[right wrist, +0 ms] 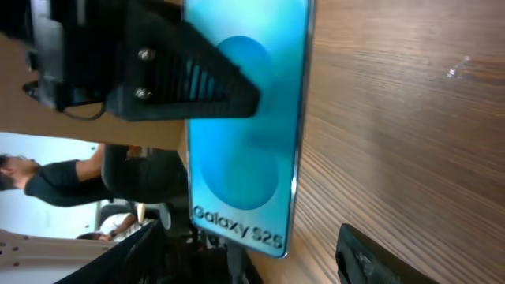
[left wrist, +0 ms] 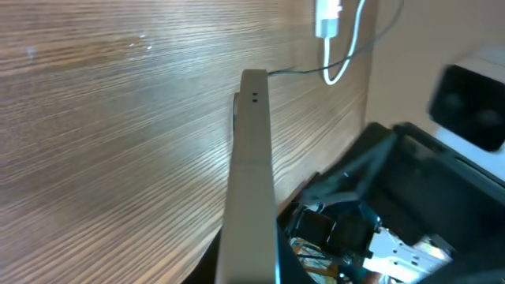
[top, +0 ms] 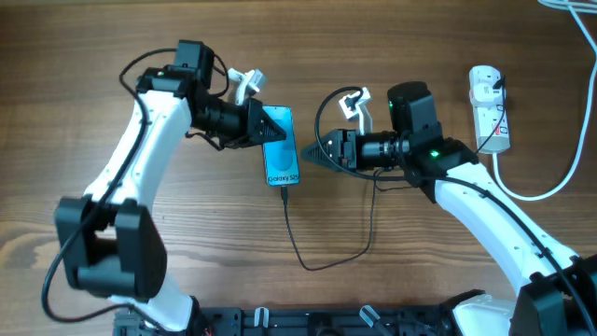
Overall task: Plug charger to phone and switch on socket
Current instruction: 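Lower the phone with the left gripper toward the table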
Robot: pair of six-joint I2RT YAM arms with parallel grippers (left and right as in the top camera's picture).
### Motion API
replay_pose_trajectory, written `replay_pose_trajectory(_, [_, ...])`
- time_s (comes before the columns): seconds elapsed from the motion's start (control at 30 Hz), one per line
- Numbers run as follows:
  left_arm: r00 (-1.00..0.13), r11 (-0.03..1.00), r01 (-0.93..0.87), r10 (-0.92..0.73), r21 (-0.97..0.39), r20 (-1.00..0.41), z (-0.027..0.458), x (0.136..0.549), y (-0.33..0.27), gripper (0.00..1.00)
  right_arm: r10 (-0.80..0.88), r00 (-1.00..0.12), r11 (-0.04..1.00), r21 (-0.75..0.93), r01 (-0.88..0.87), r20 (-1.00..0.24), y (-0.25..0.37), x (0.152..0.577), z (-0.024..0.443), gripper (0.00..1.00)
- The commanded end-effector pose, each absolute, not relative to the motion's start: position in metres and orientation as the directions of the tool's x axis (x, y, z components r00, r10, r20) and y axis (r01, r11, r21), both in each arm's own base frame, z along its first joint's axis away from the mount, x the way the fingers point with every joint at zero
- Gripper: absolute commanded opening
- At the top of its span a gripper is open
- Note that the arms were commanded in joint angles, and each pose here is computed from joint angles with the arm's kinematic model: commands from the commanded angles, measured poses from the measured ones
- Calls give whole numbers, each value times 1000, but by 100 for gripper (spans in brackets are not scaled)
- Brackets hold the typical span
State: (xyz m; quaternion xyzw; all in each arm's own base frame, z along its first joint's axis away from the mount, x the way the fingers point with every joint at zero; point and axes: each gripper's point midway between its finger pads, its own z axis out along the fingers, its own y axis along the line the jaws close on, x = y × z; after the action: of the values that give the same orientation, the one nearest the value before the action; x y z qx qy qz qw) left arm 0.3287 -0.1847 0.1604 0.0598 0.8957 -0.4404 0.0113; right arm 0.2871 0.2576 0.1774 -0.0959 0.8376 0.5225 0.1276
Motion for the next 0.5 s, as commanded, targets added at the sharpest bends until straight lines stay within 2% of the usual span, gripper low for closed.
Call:
replay_pose_trajectory(0.0, [-994, 614, 81, 106, -785, -19, 140, 329, -187, 4, -8, -942, 493, 819, -294, -334, 251, 296, 170, 71])
replay_pose_trajectory(0.23, [-996, 684, 12, 70, -730, 49, 107, 337, -180, 4, 7, -953, 541, 802, -252, -304, 245, 296, 160, 71])
replay_pose_trajectory(0.47, [-994, 689, -20, 64, -724, 88, 80, 344, -181, 4, 16, -960, 574, 788, -221, -281, 241, 295, 152, 71])
